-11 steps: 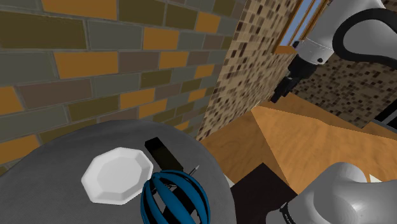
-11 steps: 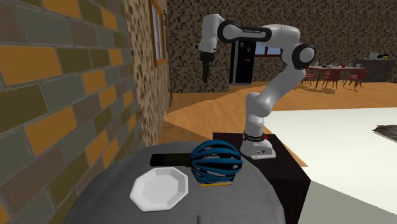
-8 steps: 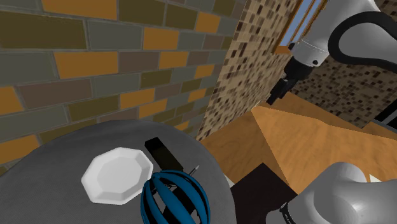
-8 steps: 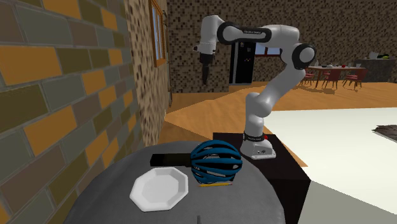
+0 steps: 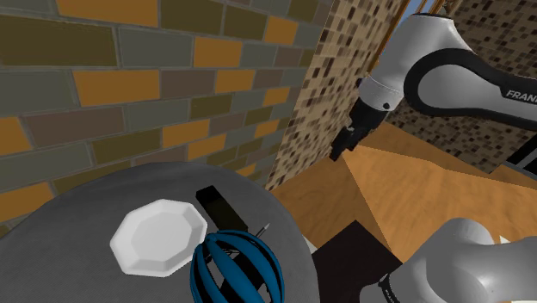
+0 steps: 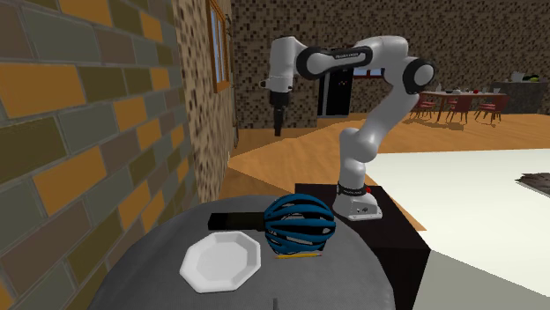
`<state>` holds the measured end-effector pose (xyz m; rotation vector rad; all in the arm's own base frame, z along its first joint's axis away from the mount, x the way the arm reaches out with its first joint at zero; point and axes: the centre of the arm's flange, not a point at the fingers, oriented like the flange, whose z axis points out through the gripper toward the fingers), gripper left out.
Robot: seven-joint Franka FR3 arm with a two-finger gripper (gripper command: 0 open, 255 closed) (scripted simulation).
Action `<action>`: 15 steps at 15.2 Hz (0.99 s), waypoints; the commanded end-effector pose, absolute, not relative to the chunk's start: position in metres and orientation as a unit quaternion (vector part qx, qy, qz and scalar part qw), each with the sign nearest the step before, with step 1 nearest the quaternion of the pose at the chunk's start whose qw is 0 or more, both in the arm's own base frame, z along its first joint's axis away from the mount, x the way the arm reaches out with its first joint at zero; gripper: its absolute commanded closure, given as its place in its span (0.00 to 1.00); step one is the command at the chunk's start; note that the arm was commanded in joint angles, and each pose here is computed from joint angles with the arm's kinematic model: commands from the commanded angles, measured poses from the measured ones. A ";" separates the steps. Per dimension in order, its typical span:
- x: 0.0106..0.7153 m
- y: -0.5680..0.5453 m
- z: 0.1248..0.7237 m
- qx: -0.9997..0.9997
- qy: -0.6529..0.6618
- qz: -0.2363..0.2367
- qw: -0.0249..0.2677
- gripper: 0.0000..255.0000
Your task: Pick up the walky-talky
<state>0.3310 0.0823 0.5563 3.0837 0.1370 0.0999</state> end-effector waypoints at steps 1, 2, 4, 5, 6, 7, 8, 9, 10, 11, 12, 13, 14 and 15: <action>0.336 0.104 0.543 0.998 0.044 0.029 0.024 0.00; 0.338 0.114 0.536 0.998 0.044 0.028 0.022 0.00; 0.343 0.135 0.521 0.998 0.045 0.024 0.020 0.00; 0.346 0.145 0.514 0.999 0.045 0.023 0.019 0.00; 0.349 0.156 0.507 0.999 0.045 0.021 0.017 0.00; 0.351 0.166 0.500 0.999 0.046 0.019 0.016 0.00; 0.353 0.177 0.492 0.999 0.046 0.018 0.015 0.00; 0.356 0.187 0.485 0.999 0.046 0.016 0.014 0.00; 0.358 0.198 0.478 0.999 0.046 0.014 0.012 0.00; 0.361 0.209 0.471 0.999 0.046 0.013 0.011 0.00; 0.363 0.219 0.464 0.999 0.047 0.011 0.010 0.00; 0.365 0.230 0.457 0.999 0.047 0.009 0.009 0.00; 0.368 0.240 0.450 0.999 0.047 0.008 0.007 0.00; 0.370 0.251 0.443 0.999 0.047 0.006 0.006 0.00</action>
